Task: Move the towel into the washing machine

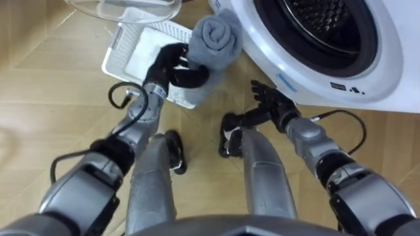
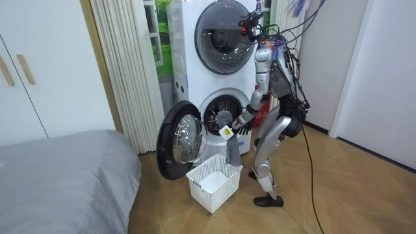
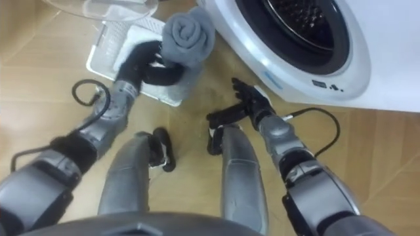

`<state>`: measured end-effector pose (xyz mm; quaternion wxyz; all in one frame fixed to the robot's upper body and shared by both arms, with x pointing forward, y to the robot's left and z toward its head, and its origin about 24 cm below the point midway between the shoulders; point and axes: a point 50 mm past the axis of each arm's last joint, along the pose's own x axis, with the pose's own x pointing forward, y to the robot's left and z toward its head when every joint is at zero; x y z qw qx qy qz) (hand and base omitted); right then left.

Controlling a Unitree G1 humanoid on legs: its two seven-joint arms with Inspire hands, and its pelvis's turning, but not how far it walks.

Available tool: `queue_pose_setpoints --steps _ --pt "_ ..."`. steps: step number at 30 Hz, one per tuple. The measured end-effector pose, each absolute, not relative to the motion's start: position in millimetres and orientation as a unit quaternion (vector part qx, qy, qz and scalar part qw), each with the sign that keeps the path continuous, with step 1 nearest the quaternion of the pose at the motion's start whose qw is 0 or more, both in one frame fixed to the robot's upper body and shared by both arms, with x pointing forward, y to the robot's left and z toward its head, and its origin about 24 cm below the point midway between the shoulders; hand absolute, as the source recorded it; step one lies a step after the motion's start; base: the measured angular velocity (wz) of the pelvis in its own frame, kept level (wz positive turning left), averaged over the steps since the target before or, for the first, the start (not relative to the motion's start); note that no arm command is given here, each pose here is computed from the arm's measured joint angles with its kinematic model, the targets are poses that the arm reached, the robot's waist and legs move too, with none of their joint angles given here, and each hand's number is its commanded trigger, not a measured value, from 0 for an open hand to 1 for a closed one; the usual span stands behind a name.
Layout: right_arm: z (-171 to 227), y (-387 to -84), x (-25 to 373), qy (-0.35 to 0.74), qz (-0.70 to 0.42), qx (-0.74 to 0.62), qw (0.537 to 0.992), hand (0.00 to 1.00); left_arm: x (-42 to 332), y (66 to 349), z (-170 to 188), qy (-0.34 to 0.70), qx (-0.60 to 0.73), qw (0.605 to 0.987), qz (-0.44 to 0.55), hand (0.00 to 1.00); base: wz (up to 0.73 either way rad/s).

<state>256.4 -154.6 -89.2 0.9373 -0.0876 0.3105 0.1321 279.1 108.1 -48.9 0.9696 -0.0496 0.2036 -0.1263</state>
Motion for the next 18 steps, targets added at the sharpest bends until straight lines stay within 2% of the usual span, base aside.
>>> queue_pose_setpoints --steps 6,17,18 --pt "-95.3 -151.1 250.1 0.338 0.143 -0.081 0.927 0.00 262.5 91.7 -60.9 0.256 -0.182 0.927 -0.204 1.00 0.08" --pt "-93.6 -152.3 252.4 0.338 0.132 -0.070 0.929 0.00 254.9 85.8 -64.9 0.284 -0.302 0.884 -0.216 1.00 0.00" --pt "-93.5 -151.9 252.5 0.339 0.132 -0.069 0.929 0.85 254.5 84.8 -65.0 0.285 -0.312 0.881 -0.214 1.00 0.00"
